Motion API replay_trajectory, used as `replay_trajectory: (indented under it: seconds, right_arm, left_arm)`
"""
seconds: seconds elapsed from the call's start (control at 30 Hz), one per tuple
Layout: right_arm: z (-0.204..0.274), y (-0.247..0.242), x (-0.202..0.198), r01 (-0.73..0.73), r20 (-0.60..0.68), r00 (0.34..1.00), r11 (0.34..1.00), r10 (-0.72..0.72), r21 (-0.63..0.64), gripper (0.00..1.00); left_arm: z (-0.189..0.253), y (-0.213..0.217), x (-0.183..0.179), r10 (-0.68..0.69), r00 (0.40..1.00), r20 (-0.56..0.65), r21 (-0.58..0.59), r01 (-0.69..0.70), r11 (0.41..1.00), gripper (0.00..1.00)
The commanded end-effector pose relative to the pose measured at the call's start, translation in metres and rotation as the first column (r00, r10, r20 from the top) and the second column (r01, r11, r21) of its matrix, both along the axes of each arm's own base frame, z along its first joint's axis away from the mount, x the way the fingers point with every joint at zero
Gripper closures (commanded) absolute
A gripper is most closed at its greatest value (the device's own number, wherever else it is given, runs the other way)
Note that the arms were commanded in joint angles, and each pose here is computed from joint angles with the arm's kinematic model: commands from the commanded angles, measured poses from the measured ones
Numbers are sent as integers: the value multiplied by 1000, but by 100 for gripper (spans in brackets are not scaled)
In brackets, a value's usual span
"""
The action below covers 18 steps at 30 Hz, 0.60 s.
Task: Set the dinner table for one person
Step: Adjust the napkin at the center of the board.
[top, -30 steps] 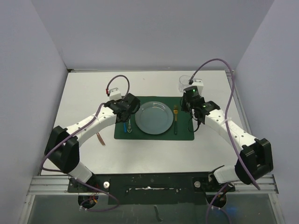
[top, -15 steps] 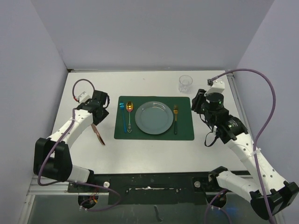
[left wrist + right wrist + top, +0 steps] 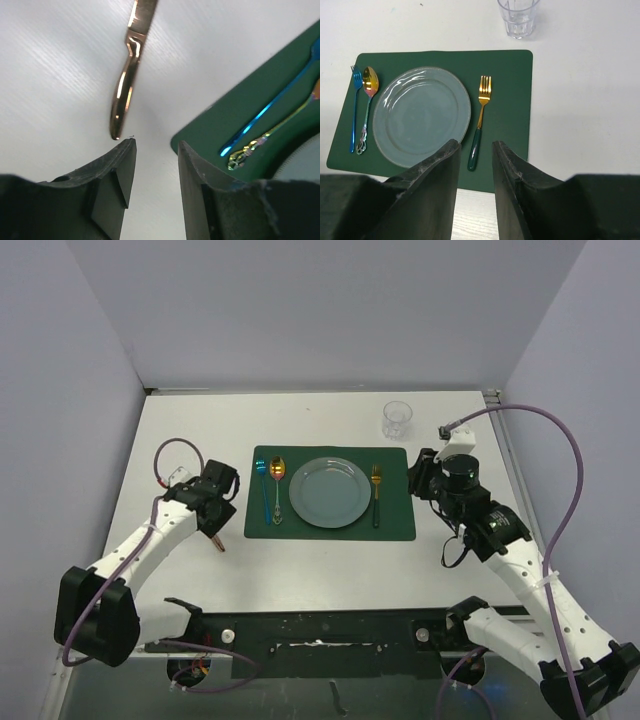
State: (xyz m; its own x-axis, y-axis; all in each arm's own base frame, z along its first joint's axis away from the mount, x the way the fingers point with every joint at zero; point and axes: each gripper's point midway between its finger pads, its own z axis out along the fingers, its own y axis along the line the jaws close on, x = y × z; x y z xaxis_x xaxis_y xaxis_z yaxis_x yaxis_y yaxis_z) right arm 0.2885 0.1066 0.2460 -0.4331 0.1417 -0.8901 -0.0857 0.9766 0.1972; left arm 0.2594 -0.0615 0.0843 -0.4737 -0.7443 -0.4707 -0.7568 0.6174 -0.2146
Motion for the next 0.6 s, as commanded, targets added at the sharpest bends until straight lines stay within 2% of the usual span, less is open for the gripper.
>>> replay_trajectory:
  seconds: [0.0, 0.13, 0.23, 0.3, 0.37, 0.57]
  right_arm:
    - [18, 3, 0, -27, 70, 997, 999, 25, 32, 67]
    - [18, 3, -4, -39, 72, 997, 999, 37, 30, 67]
    - [20, 1, -9, -44, 78, 996, 998, 41, 34, 67]
    - [23, 1, -13, -51, 86, 995, 998, 48, 41, 67]
    - [27, 1, -19, -63, 95, 994, 997, 58, 48, 67]
    - [38, -3, -35, -91, 116, 990, 995, 85, 50, 67]
  left_arm:
    - [19, 32, -17, 40, 999, -36, 185, -32, 982, 63]
    - [15, 48, -35, 25, 987, -161, 323, 29, 946, 62]
    - [5, 56, -46, 31, 965, -259, 387, 75, 919, 62]
    - [-1, 58, -47, 45, 958, -282, 414, 80, 907, 62]
    - [-7, 55, -43, 48, 959, -279, 417, 76, 906, 62]
    - [-36, 28, -31, 40, 972, -230, 291, 29, 956, 62]
